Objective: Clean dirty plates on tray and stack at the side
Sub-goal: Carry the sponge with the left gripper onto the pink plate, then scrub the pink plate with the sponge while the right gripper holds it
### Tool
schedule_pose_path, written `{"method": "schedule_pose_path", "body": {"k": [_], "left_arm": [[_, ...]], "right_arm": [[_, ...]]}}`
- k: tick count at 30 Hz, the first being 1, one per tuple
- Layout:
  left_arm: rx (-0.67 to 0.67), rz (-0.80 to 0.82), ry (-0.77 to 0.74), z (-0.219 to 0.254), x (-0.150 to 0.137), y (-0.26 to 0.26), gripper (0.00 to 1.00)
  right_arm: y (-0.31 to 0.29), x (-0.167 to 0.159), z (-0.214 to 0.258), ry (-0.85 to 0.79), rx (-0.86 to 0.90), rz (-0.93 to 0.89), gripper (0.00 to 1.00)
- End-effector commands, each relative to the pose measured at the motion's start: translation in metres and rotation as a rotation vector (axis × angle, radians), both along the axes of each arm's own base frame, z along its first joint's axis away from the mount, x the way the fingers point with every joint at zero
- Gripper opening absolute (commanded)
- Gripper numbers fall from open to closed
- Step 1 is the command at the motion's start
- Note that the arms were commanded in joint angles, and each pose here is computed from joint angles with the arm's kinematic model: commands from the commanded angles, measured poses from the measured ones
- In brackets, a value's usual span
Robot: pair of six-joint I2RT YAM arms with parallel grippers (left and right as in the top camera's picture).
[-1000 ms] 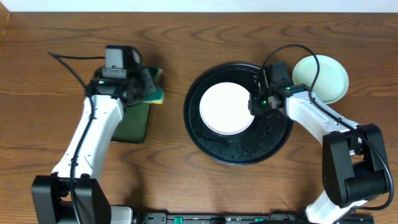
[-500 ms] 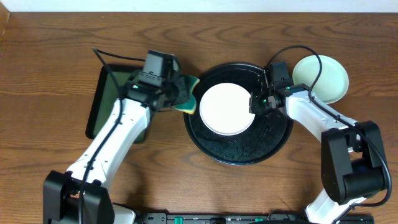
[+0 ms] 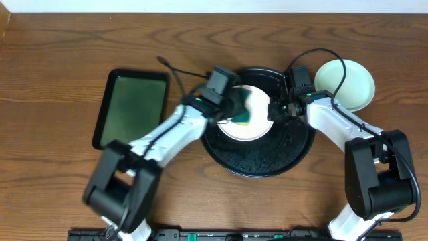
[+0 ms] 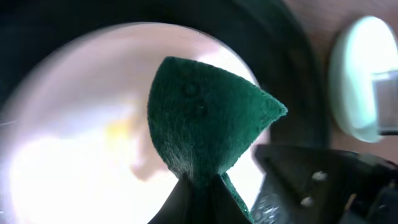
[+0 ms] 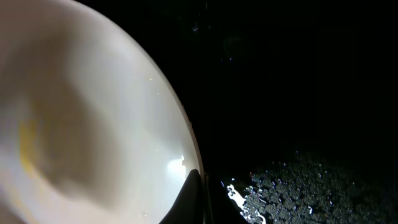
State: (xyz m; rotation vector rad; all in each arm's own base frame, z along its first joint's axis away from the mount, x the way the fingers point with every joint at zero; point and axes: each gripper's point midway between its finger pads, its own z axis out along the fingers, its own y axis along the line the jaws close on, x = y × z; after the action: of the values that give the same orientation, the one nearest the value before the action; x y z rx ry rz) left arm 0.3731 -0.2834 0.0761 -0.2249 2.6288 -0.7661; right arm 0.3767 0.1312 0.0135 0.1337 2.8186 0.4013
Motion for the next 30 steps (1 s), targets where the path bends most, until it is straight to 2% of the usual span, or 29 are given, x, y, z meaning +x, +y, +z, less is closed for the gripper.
{"method": "schedule_pose_path", "body": {"k": [1,6,10,14,20,25,27,30], "left_arm": [[-0.040,-0.010,-0.016,-0.008,-0.001,-0.027,0.07],[0.047,0.036,-0.013,-0.035,0.002,-0.021,0.08],[0.292,0.137,-0.065,-0.051,0.012,0.028,0.07],[0.494,0.185,-0.164,-0.046,0.025,0.065,0.07],[0.636,0.273,-0.306,-0.008,0.041,0.094,0.08],[0.558,0.275,-0.348,0.021,0.042,0.086,0.07],[0.471,0.225,-0.329,0.022,0.040,0.070,0.07],[0.273,0.157,-0.237,0.013,0.030,0.035,0.07]], "right_arm": [[-0.001,-0.001,-0.007,0.018,-0.014,-0.011,0.01],[-0.002,-0.003,-0.007,0.025,-0.016,-0.009,0.01],[-0.002,-0.004,-0.008,0.028,-0.018,-0.009,0.01],[-0.002,-0.004,-0.008,0.027,-0.017,-0.009,0.01],[-0.003,-0.006,-0.009,0.038,-0.022,-0.004,0.01],[-0.003,-0.006,-0.009,0.037,-0.023,-0.002,0.01],[-0.002,-0.006,-0.009,0.037,-0.023,-0.001,0.01],[-0.003,-0.006,-0.009,0.036,-0.022,-0.002,0.01]]}}
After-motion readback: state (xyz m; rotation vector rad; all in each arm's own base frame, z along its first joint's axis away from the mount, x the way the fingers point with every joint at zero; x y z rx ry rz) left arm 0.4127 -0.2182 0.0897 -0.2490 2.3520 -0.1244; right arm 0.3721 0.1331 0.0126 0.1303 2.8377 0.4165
